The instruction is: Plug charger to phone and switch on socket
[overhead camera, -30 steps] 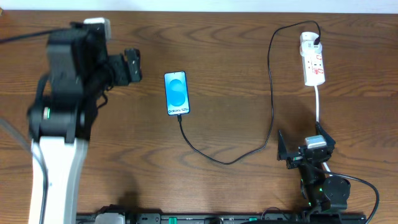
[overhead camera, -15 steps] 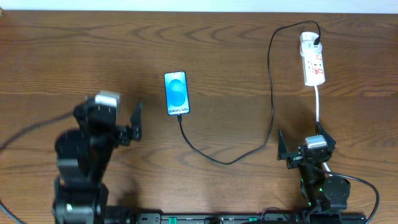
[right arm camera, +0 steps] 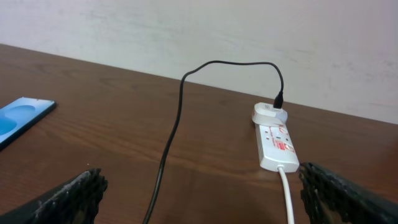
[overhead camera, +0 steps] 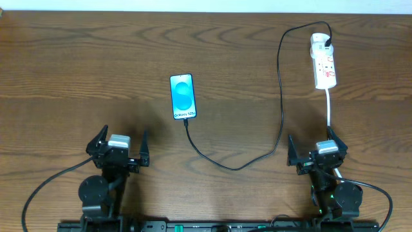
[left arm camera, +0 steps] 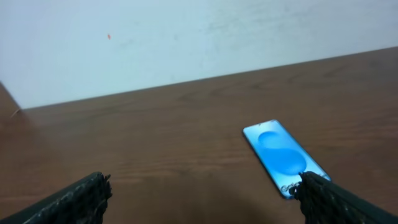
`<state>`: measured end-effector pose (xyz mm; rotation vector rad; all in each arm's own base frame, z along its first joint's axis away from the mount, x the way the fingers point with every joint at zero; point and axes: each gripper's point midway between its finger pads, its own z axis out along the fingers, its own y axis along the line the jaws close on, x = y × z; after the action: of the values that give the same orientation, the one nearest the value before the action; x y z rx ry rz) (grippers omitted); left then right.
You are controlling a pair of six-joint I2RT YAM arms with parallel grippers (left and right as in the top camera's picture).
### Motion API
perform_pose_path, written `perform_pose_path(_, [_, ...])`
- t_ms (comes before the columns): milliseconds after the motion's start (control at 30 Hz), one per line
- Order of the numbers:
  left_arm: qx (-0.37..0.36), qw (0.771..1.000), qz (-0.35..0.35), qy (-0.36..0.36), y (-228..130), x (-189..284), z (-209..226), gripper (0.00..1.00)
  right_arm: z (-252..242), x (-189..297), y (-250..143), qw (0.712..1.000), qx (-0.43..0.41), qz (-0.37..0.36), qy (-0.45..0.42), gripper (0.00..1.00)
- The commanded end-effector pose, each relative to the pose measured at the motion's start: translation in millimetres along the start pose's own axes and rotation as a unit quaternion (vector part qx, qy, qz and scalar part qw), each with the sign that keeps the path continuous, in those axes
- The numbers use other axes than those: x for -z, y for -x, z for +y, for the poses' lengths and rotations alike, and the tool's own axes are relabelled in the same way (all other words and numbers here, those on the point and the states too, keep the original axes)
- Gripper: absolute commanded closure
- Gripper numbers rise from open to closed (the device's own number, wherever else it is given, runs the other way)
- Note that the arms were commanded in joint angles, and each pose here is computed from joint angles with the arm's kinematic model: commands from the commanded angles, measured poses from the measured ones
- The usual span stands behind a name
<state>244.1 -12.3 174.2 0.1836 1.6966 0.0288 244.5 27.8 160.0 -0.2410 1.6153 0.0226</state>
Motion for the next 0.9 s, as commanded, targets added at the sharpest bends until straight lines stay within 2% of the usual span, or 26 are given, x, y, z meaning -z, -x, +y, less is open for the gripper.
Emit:
perform_pose_path(0, [-0.008, 1.0, -0.01, 0.026, -7, 1, 8, 0.02, 1, 0, 0, 1.0, 0.002, 0.0, 0.002, 0.01])
perform_pose_path(333, [-0.006, 0.999, 0.013, 0.048, -38, -3, 13, 0.02, 1, 0, 0, 1.0, 0.002, 0.0, 0.002, 0.01])
perform_pose_path(867, [-0.006, 0.998, 0.017, 0.06, -39, -3, 17, 0.02, 1, 0, 0, 1.0, 0.002, 0.0, 0.002, 0.01])
